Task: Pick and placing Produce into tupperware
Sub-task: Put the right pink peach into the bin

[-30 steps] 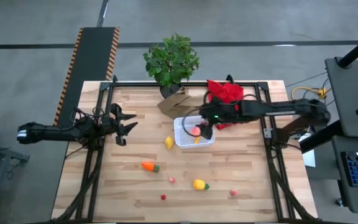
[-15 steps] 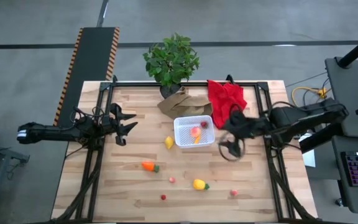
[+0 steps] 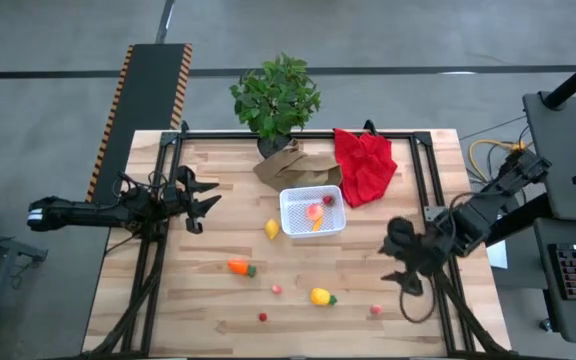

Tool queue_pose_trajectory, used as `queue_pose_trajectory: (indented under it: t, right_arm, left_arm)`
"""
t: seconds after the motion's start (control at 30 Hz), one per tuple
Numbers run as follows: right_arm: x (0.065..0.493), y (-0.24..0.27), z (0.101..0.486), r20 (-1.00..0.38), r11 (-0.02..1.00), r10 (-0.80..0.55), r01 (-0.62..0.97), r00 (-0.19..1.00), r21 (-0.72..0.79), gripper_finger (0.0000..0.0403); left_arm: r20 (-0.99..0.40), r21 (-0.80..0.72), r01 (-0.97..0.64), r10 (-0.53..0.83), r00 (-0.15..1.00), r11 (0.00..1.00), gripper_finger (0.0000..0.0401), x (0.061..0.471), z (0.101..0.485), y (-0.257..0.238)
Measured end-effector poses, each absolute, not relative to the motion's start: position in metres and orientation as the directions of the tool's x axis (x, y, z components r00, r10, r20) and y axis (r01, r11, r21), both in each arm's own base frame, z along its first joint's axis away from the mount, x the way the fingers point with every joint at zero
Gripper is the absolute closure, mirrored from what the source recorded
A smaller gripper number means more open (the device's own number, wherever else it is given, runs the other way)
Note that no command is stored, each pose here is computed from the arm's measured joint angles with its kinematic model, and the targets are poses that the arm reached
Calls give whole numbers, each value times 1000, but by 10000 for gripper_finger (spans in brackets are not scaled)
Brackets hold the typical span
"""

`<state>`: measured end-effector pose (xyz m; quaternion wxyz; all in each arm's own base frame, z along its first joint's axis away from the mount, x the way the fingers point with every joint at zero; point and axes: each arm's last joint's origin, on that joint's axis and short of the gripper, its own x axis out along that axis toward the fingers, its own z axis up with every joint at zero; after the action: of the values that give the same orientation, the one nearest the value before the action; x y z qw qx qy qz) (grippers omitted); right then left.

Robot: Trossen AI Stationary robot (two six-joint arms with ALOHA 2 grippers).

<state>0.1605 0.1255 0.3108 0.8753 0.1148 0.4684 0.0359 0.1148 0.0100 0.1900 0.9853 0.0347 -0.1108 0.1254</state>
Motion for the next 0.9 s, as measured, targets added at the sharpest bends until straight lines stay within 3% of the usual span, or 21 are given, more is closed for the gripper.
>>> queue_pose_trajectory:
  t: [0.33, 0.9]
  right_arm:
    - [144, 162, 254, -893, 974, 144, 98, 426, 204, 78]
    - [170, 223, 171, -935, 996, 63, 44, 348, 83, 78]
  left_arm:
    - [225, 30, -271, 258, 940, 962, 257, 115, 190, 10]
    - [220, -35, -326, 325, 920, 945, 257, 114, 190, 12]
